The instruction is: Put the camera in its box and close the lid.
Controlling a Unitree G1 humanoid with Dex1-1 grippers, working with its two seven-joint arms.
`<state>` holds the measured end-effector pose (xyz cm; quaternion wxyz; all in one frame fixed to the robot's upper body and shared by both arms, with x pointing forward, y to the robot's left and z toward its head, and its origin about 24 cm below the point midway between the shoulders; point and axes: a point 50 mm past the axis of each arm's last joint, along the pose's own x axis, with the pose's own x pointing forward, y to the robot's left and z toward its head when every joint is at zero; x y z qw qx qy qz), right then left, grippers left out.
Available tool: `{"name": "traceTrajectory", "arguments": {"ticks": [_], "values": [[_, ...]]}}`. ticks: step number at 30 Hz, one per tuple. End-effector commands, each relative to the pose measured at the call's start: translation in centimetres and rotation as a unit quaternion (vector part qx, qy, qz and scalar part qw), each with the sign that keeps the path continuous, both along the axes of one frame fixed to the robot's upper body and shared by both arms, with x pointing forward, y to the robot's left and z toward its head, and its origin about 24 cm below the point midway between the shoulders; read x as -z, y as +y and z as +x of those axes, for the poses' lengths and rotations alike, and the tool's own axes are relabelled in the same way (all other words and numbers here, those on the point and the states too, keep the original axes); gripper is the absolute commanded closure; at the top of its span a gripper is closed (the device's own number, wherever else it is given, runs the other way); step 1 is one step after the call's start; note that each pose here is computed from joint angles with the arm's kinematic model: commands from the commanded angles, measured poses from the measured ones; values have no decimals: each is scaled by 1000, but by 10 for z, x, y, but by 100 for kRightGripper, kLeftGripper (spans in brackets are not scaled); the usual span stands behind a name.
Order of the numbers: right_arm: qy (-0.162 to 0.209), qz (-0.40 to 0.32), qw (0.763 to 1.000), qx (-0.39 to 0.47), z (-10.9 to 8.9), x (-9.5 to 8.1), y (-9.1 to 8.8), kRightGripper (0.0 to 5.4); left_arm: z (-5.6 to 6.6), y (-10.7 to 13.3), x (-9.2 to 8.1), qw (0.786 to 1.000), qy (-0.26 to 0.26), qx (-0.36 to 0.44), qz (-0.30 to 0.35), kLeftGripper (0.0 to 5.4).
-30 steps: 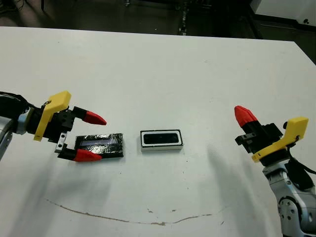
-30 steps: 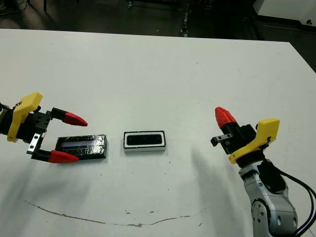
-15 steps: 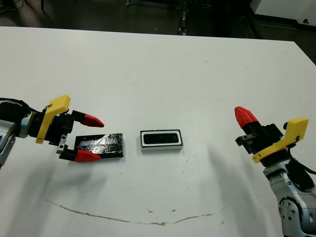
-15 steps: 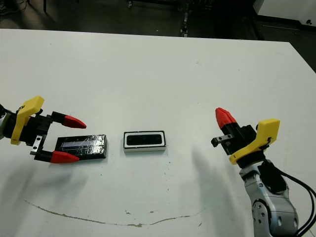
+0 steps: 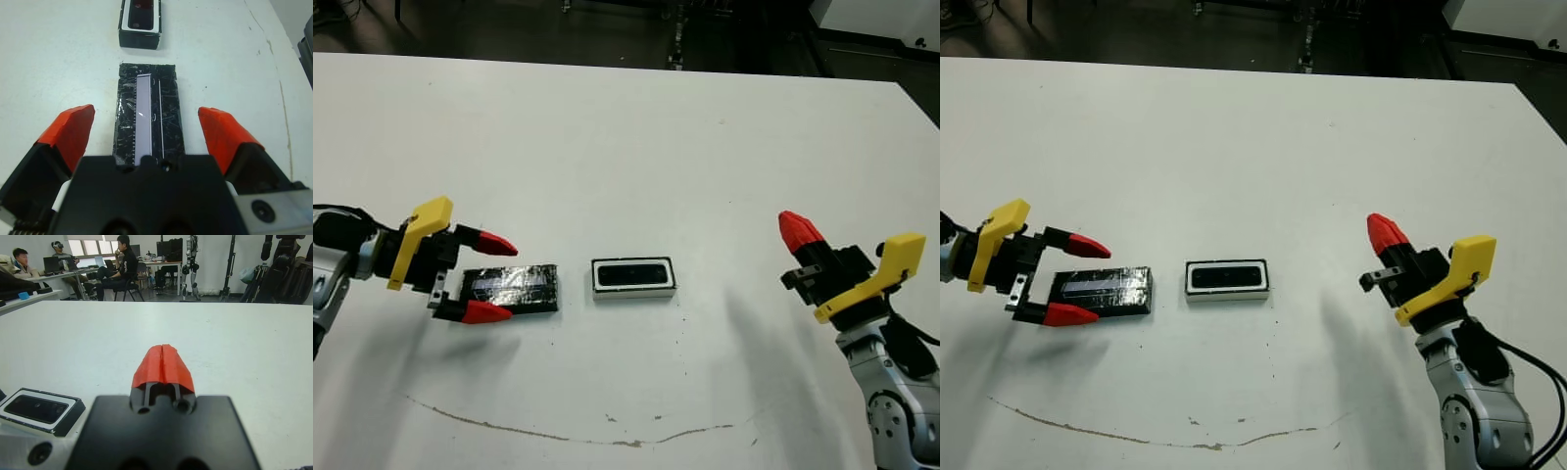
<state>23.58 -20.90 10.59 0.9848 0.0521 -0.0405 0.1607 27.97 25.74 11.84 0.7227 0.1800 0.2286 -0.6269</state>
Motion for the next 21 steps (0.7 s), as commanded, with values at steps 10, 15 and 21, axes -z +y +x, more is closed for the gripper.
{"name": "traceTrajectory", "arguments": {"ticks": [10,15,21], "values": [[9,-7,1000,1,-2,2,-3,539,0,1,7,999,19,-32,31,0],[7,-7,1000,1,-2,2,-3,539,0,1,7,997,29,-63,30,0],[10,-4,1000,1,-2,3,-3,540,-3,0,5,995,37,-86,31,21]]}}
